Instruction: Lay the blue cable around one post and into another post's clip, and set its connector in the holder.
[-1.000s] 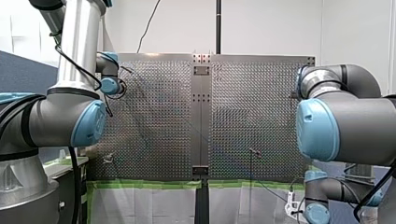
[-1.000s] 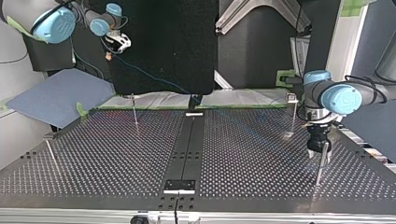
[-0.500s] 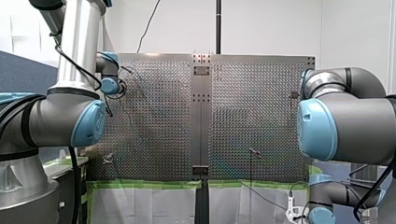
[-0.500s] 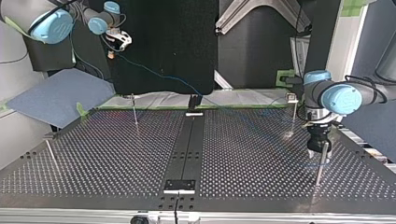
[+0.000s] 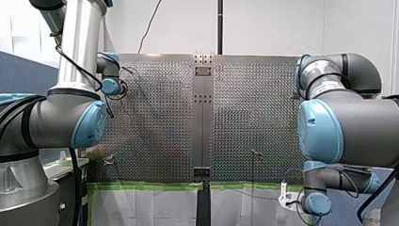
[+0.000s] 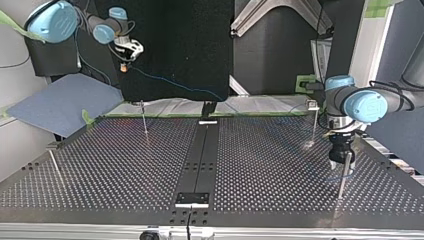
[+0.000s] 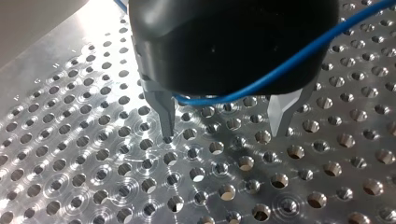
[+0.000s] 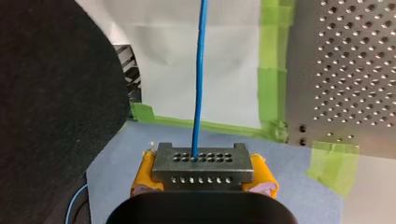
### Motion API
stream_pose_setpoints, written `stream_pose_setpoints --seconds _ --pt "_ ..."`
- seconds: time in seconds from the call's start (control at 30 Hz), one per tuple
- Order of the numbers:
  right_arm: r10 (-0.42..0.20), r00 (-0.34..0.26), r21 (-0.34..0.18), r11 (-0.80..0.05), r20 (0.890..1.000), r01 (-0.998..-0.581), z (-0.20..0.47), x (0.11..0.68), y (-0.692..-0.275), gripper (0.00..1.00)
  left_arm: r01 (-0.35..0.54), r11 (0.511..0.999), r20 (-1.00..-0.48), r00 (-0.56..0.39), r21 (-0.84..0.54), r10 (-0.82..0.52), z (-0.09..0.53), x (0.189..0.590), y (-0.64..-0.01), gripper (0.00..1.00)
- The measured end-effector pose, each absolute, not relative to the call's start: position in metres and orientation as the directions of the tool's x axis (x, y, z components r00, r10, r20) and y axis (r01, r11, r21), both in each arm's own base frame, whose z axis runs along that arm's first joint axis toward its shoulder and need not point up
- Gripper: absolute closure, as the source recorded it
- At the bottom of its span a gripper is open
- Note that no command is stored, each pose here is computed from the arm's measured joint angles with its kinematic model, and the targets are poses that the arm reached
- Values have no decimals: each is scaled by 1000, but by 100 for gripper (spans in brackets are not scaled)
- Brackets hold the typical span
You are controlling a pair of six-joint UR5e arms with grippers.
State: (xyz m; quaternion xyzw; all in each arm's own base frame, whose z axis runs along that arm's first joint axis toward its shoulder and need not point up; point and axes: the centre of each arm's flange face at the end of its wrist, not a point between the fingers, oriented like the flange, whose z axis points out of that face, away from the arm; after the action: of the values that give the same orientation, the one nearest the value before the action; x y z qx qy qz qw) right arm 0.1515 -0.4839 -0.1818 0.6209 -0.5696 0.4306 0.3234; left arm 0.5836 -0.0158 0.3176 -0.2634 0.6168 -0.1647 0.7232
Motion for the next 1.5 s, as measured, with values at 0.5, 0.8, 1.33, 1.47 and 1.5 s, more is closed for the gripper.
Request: stream_pose_setpoints --seconds 0.5,0.8,1.33,1.47,1.5 --pt "-398 -42 -89 -100 916 -991 -128 150 -510 100 -91 806 -805 188 -584 -562 318 584 -14 0" --pt "-300 -2 -70 -215 954 -974 -89 175 -527 100 -92 806 -805 189 -584 -562 318 584 -13 0" --pt "-176 0 -45 -252 984 -967 -21 190 -549 100 -95 805 -805 192 -585 -562 318 584 -10 0" --pt "-145 -3 -39 -248 989 -968 -3 190 -554 100 -96 805 -805 192 -585 -562 318 584 -10 0" --pt "-138 -3 -38 -249 990 -968 0 190 -555 100 -96 805 -804 192 -585 -562 318 584 -10 0"
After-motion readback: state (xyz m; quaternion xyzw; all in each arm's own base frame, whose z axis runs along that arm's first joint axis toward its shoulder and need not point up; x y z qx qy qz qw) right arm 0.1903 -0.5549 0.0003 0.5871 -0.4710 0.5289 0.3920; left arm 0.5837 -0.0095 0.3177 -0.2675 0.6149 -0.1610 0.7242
